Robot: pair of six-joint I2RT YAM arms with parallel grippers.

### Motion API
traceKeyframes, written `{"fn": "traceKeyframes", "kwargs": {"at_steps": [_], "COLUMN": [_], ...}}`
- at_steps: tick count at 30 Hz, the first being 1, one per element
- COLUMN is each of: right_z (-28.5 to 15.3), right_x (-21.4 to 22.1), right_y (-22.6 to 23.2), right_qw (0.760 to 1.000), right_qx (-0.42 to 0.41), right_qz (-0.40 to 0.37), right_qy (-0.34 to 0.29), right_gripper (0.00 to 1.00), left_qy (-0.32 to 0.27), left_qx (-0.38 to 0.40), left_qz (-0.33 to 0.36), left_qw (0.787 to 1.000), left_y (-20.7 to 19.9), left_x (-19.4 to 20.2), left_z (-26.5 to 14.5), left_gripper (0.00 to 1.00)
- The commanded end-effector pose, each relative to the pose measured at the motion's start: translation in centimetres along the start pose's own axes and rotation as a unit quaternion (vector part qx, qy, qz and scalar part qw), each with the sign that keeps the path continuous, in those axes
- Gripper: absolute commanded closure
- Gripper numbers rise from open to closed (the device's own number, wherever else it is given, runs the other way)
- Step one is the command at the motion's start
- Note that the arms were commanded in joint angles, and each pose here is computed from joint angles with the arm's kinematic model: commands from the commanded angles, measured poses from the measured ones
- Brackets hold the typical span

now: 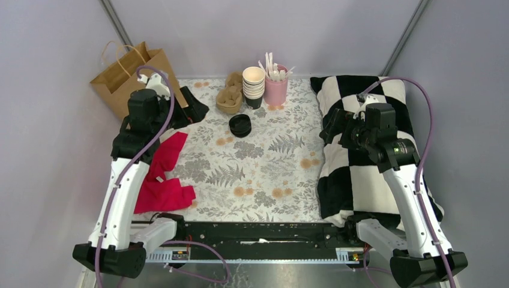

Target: Pack the takeout coffee

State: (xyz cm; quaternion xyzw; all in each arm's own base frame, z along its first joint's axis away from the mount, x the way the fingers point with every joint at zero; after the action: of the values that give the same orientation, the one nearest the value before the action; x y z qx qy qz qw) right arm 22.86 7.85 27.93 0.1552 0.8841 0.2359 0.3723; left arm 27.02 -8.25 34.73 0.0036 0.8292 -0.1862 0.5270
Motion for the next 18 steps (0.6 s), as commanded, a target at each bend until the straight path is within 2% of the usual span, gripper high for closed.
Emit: {"fn": "traceKeyframes", "kwargs": {"at_steps": [1, 11, 15, 18], "right_z": [-0.6, -1.5, -1.7, -1.7], "right_x": [-0.9, -0.3, 0.7, 1.5], "right_y": [1.0, 0.8, 1.2, 1.3], "right_qw": [1.000, 0.998, 0.998, 0.997], "right_qx": [-0.018, -0.029, -0.050, -0.060], "right_qz": [0.000, -0.048, -0.033, -0.016], "right_qy": [-0.012, 0.001, 0.019, 0.039], "right_gripper": [0.00, 0.00, 0.00, 0.00], "left_qy": [-0.001, 0.081, 0.087, 0.082], "left_qx": [0.063, 0.149, 0.140, 0.122], "left_qz": [0.022, -0.003, -0.022, -0.031], "left_qw": [0.998, 0.985, 0.986, 0.989], "left_y": [-2.1, -8.0, -8.7, -8.8], "left_x": [0.1, 4.2, 3.2, 2.4], "left_z": [0.9, 6.8, 10.0, 13.3], "left_gripper": [0.01, 0.01, 0.04, 0.10]}}
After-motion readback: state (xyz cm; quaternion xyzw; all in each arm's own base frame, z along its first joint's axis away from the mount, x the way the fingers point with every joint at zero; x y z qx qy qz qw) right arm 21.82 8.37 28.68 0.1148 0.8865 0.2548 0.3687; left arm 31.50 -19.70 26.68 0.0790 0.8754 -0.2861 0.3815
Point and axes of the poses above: each gripper's point midway between its finger pads, its own z axis out along the fingers, its own y axis along the line the jaws close on, x = y × z, the point moved 4 cm from there along -z, back along the fingers, and after that the axes turned 12 degrees about z, right-handed, at the moved point
